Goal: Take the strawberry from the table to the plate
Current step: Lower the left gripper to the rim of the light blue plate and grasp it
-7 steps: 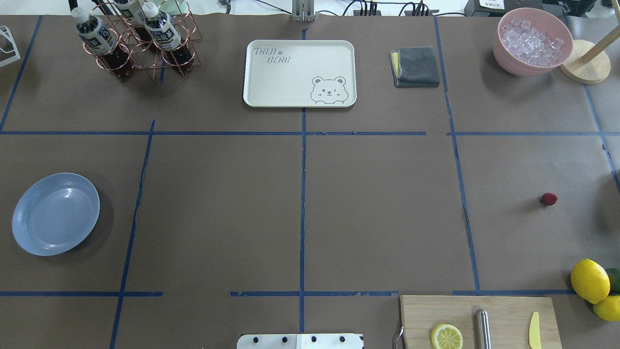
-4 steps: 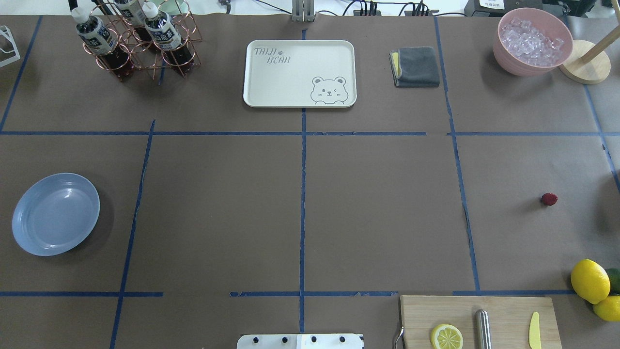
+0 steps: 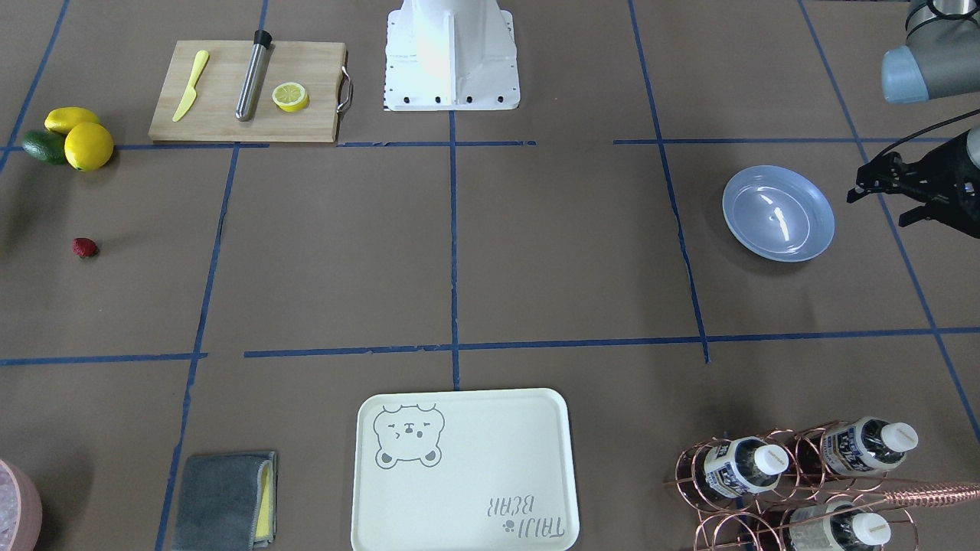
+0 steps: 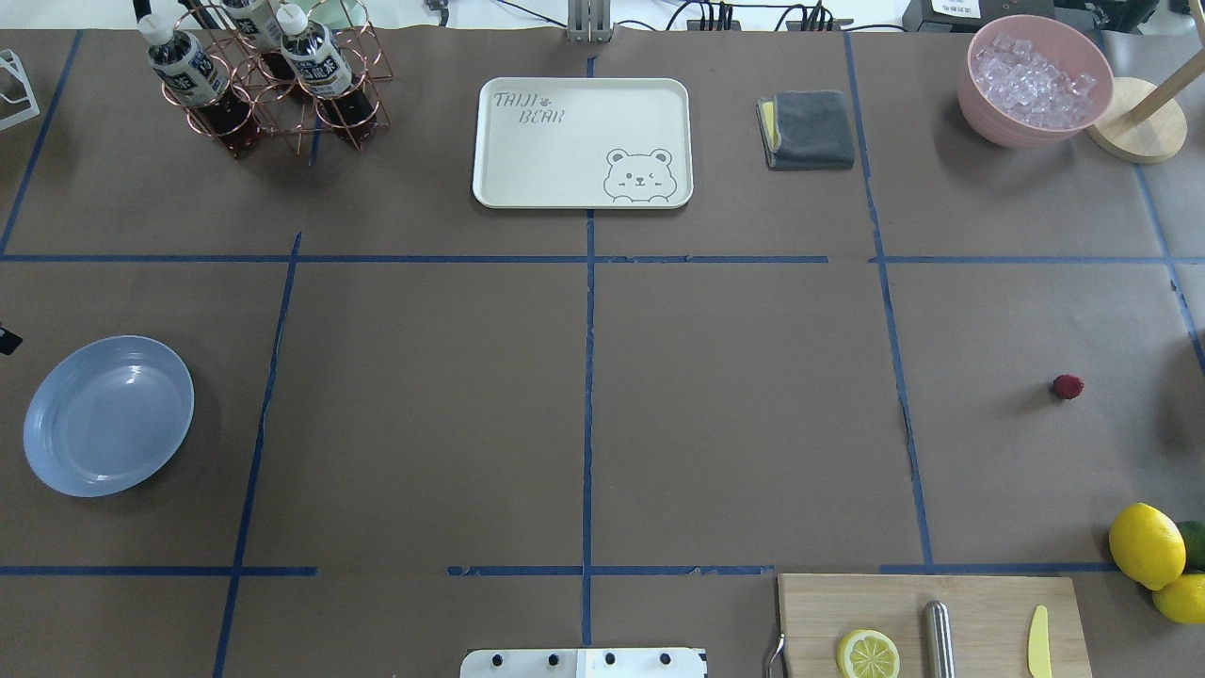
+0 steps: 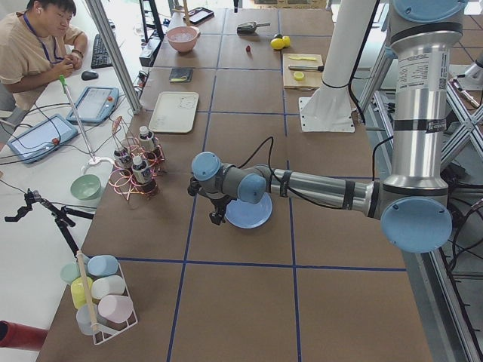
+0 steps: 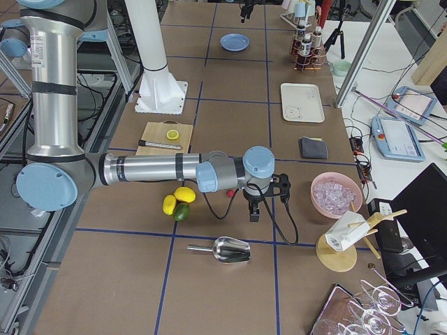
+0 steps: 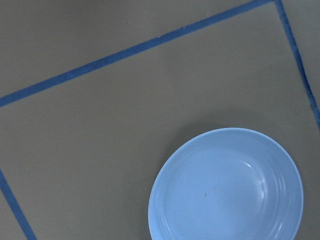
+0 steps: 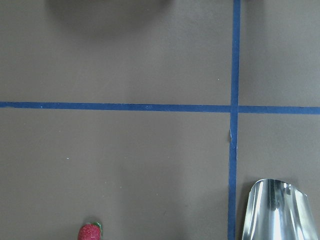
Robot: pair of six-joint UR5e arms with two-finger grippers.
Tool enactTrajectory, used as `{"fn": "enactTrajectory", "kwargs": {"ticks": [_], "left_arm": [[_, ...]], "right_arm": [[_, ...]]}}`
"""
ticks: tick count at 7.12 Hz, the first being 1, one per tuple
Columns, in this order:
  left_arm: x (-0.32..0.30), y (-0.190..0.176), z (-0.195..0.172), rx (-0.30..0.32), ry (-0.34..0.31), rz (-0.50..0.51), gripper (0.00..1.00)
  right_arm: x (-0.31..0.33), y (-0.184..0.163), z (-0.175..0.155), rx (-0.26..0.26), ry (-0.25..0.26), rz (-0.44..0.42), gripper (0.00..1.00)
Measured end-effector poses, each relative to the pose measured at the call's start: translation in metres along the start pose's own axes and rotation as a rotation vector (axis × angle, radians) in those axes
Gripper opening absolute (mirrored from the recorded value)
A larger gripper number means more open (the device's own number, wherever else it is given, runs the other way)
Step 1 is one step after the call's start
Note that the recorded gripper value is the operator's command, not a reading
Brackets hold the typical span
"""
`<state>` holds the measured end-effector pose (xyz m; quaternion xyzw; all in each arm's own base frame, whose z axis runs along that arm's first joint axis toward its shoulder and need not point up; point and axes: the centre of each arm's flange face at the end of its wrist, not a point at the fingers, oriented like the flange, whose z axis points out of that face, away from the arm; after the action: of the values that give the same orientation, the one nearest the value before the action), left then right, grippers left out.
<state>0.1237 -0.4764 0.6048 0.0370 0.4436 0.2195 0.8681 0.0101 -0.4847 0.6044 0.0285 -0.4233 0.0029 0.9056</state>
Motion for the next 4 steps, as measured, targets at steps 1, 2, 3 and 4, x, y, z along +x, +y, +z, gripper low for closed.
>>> {"fn": "enactTrajectory", "kwargs": {"ticks": [1,2,3,4], "left_arm": [[-0.012,0.004,0.023,-0.005,0.005,0.019,0.97],[-0.013,0.005,0.039,-0.013,0.012,0.030,0.95],[-0.007,0.003,0.054,-0.031,0.020,0.038,0.91],[-0.002,0.002,0.066,-0.049,0.018,0.045,0.83]], "right_arm": [[0.000,0.000,0.000,0.000,-0.001,-0.002,1.00],[-0.001,0.000,0.000,0.001,-0.002,-0.004,1.00],[-0.003,0.000,-0.001,0.002,-0.008,-0.008,1.00],[-0.004,0.000,-0.001,0.006,-0.019,-0.014,1.00]]}}
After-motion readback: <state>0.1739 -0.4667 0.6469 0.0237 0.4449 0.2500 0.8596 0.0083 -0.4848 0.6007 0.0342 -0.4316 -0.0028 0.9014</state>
